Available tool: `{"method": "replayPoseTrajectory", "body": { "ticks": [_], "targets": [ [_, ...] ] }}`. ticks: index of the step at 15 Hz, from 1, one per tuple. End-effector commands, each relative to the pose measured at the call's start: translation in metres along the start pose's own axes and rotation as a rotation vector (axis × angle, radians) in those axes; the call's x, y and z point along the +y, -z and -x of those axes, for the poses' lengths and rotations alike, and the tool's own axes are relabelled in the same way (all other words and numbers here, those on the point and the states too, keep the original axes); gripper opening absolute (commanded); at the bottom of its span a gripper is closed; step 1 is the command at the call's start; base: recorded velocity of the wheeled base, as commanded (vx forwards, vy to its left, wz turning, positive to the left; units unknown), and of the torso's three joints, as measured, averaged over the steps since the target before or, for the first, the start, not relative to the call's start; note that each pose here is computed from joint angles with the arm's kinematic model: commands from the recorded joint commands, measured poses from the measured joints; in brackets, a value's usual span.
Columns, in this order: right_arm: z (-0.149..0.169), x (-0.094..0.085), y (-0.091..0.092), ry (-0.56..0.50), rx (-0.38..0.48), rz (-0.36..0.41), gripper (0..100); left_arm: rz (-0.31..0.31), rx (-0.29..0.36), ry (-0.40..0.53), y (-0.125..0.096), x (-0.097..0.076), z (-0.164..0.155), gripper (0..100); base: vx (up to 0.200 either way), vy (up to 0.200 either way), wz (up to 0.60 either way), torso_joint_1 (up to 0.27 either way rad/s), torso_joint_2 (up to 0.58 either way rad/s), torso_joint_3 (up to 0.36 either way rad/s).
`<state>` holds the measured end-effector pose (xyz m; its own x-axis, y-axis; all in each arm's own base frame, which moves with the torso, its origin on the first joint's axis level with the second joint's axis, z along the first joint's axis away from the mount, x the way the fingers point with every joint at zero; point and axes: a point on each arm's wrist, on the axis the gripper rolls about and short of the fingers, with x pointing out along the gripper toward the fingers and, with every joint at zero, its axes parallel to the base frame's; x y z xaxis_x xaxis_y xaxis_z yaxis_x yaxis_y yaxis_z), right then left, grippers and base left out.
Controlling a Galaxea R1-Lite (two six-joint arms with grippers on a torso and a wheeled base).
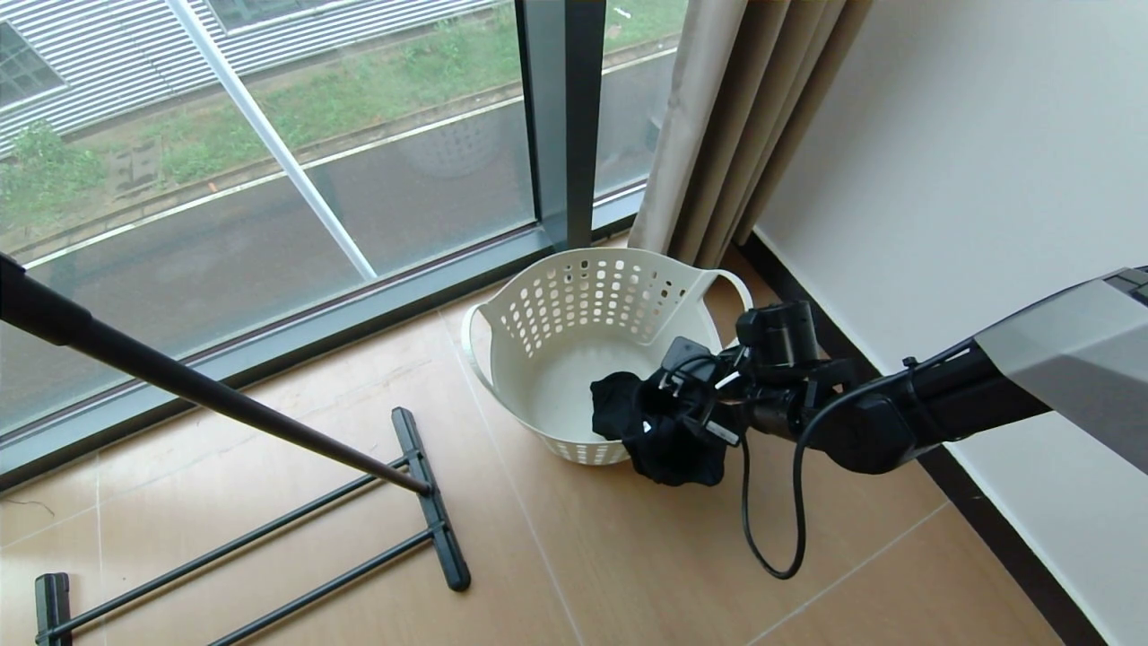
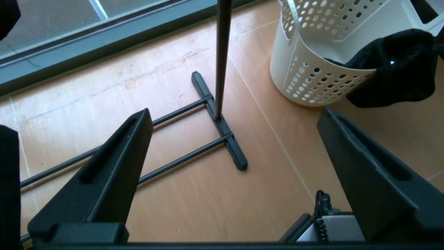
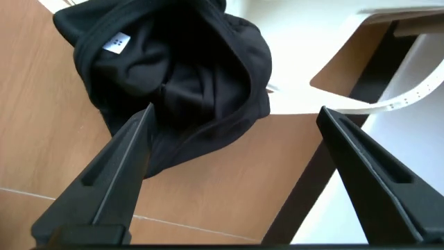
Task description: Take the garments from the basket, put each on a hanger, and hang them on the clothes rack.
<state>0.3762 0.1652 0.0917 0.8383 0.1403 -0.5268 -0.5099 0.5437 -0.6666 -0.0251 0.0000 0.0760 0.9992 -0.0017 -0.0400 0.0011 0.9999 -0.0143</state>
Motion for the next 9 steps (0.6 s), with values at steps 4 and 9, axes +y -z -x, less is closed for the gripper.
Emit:
{"method": "replayPoseTrajectory", "body": {
  "ticks": [4,9],
  "targets": [
    [-0.005,-0.008,0.007,-0.051,-0.06,0.16,100,0.0,0.001,0.0,0.0,0.0,0.0,100,0.0,0.0,0.0,0.0,0.0,0.0],
    [-0.037,0.002,0.004,-0.053,-0.055,0.181,100,0.0,0.0,0.0,0.0,0.0,0.0,100,0.0,0.0,0.0,0.0,0.0,0.0]
  ]
}}
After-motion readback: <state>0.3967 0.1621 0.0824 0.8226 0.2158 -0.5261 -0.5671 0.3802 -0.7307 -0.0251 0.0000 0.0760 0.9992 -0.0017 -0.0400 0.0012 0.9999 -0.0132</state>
